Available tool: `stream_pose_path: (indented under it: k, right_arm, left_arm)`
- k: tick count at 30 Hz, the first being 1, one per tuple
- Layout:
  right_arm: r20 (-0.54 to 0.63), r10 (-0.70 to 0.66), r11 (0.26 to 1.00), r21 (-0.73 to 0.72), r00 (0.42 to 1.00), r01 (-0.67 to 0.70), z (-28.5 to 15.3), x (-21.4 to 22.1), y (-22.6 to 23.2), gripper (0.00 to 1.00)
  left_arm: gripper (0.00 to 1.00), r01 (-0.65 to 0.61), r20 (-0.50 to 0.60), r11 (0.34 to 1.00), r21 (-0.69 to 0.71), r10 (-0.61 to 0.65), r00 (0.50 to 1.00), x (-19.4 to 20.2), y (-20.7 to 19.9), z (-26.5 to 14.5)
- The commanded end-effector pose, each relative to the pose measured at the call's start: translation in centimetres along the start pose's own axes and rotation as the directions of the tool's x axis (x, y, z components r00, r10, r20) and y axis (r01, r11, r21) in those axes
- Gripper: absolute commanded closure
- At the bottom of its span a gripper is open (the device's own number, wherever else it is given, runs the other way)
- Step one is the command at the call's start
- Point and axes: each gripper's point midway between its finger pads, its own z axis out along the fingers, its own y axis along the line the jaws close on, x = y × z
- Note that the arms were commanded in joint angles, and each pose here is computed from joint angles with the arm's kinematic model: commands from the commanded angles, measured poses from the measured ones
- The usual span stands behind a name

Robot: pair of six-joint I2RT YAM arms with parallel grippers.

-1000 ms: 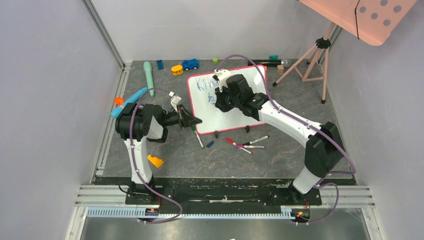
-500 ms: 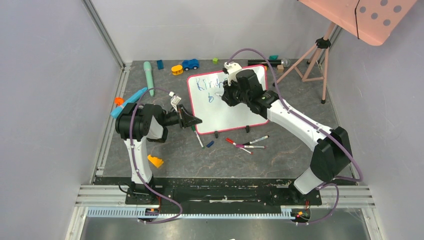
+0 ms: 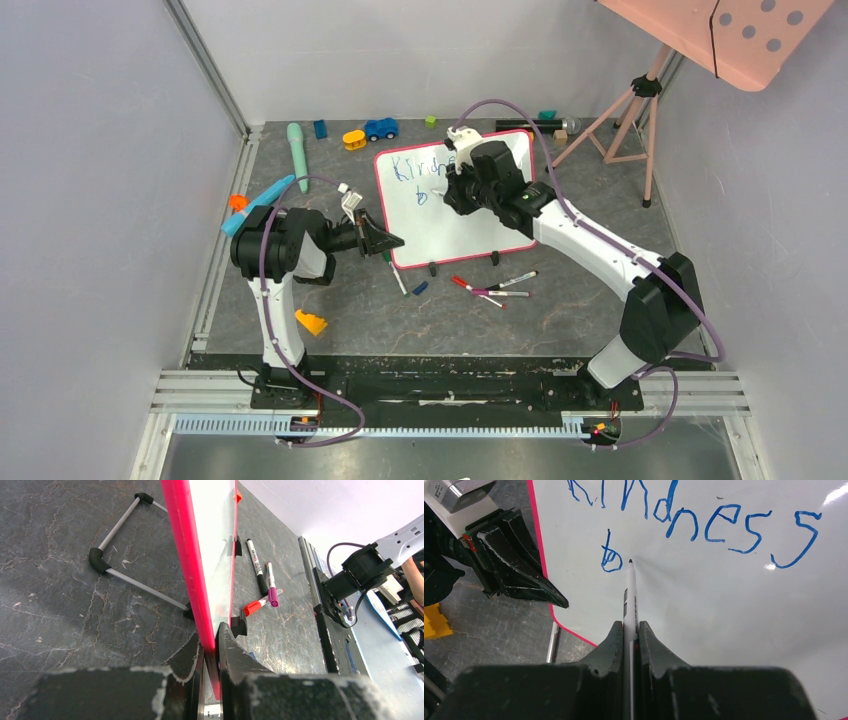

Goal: Write a sentence on the whiteboard

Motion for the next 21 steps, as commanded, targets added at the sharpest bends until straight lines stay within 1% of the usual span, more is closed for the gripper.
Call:
stream_pose_path:
  k: [1,11,20,21]
  right_arm:
    - [0.018,-0.011,1.000,0.002,1.000,0.011,0.3,-0.6,0.0,1.00]
    - [-0.004,-0.018,1.000,-0.002,1.000,0.018,1.1,0.2,0.0,1.00]
    - [-0.022,-0.013,1.000,0.024,1.000,0.014,1.3,0.7,-0.5,1.00]
    - [-0.022,-0.014,0.999,0.048,1.000,0.015,1.2,0.7,-0.9,1.00]
  left_arm:
    - [0.97,-0.190,0.023,0.981,-0.039,0.191,0.981,0.0,1.5,-0.4]
    - [0.97,-0.188,0.023,0.981,-0.039,0.189,0.982,0.0,1.5,-0.4]
    - [0.97,-0.187,0.024,0.982,-0.041,0.188,0.982,0.0,1.5,-0.4]
    - [0.97,-0.187,0.024,0.982,-0.040,0.188,0.982,0.0,1.5,-0.4]
